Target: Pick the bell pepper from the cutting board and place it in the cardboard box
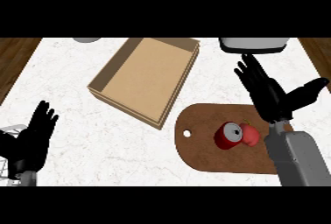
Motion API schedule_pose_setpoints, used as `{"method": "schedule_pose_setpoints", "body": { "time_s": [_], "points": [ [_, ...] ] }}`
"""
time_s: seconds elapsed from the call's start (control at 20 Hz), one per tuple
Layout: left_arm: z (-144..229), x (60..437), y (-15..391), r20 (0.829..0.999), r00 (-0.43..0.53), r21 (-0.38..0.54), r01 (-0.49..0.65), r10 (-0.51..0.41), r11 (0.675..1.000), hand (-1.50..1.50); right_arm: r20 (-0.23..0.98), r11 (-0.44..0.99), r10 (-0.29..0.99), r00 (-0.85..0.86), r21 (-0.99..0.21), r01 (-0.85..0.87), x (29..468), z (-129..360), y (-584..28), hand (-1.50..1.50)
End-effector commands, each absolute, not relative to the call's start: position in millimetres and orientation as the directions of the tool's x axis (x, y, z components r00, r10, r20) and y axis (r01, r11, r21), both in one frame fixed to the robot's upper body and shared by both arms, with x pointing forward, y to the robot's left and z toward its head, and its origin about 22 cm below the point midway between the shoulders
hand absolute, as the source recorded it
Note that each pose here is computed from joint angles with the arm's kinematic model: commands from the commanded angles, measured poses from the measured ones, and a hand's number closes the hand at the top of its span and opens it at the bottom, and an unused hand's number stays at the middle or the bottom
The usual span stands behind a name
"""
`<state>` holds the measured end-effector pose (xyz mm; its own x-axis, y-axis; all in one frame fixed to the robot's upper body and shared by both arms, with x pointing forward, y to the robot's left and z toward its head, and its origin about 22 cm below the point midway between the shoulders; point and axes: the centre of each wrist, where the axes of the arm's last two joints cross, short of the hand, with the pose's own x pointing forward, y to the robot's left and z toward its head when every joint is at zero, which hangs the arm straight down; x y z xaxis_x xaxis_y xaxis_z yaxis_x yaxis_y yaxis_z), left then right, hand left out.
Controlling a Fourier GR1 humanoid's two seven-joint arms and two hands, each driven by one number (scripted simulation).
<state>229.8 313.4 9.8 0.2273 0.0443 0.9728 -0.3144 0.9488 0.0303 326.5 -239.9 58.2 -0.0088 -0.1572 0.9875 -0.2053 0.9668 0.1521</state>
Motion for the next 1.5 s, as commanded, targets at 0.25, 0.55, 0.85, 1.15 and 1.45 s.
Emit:
{"method": "schedule_pose_setpoints", "body": {
  "time_s": [0.25, 0.55, 0.85, 1.15, 1.45],
  "points": [
    [46, 235, 381, 0.836, 0.2, 0.549, -0.323, -0.512, 0.771, 0.0, 0.967, 0.969, 0.24, -0.082, -0.234, 0.076, 290, 47, -292, -1.5],
    [25, 228, 370, 0.835, 0.241, 0.547, -0.275, -0.494, 0.791, 0.0, 0.748, 0.749, 0.662, -0.05, -0.658, 0.069, 221, -5, -329, -1.5],
    [11, 239, 366, 0.834, 0.228, 0.548, -0.224, -0.503, 0.806, 0.0, 0.751, 0.779, 0.622, -0.222, -0.623, 0.073, 198, 3, -352, -1.5],
    [7, 244, 363, 0.833, 0.222, 0.55, -0.224, -0.507, 0.805, 0.0, 0.428, 0.425, 0.898, -0.103, -0.904, -0.048, 189, 31, -382, -1.5],
    [17, 261, 358, 0.841, 0.202, 0.539, -0.222, -0.502, 0.813, 0.0, 0.314, 0.301, 0.949, -0.014, -0.923, -0.24, 226, 61, -338, -1.5]
  ]
}}
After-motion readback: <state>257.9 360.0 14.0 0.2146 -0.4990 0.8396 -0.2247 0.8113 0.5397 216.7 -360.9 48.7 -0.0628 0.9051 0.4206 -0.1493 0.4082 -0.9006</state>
